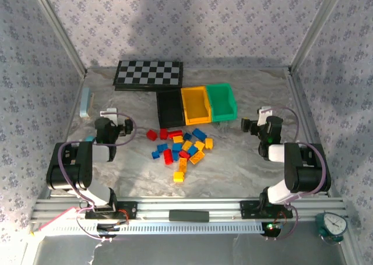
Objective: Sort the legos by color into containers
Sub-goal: Move the container to the top-center of the table.
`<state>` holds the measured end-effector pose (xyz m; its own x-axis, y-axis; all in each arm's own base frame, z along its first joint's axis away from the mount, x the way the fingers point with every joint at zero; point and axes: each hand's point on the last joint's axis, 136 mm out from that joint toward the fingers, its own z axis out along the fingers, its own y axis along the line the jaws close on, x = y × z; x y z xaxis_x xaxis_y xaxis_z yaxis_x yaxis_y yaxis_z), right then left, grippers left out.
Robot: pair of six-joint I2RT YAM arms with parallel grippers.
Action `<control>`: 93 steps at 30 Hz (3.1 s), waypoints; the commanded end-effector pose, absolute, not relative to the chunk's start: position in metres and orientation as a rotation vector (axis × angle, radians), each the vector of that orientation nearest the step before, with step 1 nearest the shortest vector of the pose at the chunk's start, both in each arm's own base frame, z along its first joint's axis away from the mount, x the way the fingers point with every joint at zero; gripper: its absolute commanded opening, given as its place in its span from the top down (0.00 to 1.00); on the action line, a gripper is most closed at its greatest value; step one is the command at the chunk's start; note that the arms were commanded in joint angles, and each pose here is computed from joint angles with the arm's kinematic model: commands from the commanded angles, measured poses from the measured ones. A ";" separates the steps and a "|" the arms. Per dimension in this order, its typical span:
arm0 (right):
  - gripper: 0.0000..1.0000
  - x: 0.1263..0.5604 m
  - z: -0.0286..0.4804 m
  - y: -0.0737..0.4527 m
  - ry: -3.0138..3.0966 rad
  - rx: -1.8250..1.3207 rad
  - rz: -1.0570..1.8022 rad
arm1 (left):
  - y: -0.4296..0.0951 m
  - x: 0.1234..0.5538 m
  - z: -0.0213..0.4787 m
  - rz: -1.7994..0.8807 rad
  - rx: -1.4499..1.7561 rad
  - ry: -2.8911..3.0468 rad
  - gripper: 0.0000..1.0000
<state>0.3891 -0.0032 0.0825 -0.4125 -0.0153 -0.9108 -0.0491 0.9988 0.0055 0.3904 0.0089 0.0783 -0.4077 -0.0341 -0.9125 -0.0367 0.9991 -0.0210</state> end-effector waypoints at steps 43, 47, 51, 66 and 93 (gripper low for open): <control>0.00 0.390 0.083 -0.005 1.988 -0.056 0.024 | 0.006 0.397 0.089 -0.011 -0.023 1.962 0.00; 0.00 0.390 0.082 -0.005 1.988 -0.055 0.024 | 0.006 0.397 0.088 -0.011 -0.023 1.962 0.00; 0.00 0.390 0.082 -0.005 1.989 -0.054 0.025 | 0.006 0.397 0.089 -0.010 -0.023 1.962 0.00; 0.00 0.389 0.089 -0.004 1.981 -0.063 -0.055 | 0.005 0.397 0.089 -0.012 -0.017 1.958 0.00; 0.00 0.387 0.108 0.020 2.327 0.456 0.667 | -0.008 0.368 0.150 -0.216 -0.237 1.983 0.00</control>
